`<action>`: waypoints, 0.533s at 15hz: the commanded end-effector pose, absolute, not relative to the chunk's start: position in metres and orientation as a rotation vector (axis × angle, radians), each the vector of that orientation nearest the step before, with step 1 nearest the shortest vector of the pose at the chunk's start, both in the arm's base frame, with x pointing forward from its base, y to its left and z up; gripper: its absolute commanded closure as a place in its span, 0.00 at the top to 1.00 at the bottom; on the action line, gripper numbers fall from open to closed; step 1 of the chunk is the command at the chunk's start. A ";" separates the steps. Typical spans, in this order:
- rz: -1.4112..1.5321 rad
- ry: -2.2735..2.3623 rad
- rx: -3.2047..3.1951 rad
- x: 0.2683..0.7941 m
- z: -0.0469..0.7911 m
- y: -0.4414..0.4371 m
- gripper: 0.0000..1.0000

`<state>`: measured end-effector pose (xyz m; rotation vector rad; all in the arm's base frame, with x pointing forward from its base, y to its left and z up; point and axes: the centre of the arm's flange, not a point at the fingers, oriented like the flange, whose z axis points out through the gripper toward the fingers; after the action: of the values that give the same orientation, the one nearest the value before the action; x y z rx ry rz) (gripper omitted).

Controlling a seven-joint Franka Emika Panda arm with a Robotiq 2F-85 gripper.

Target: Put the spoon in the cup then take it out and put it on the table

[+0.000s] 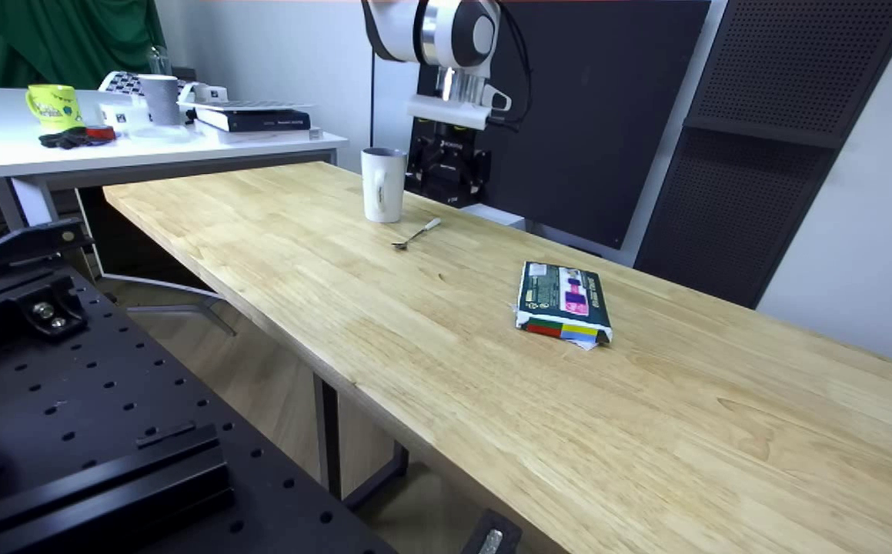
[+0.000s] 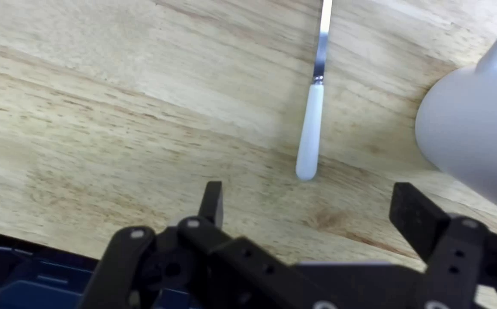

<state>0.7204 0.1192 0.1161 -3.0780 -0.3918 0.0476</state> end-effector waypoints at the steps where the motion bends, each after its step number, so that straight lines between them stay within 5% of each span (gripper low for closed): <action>1: 0.061 -0.341 -3.058 0.719 0.100 0.120 1.00; 8: 0.100 -0.315 -3.068 0.716 0.079 0.124 1.00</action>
<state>0.7104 0.1196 0.0821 -3.0673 -0.3691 0.1094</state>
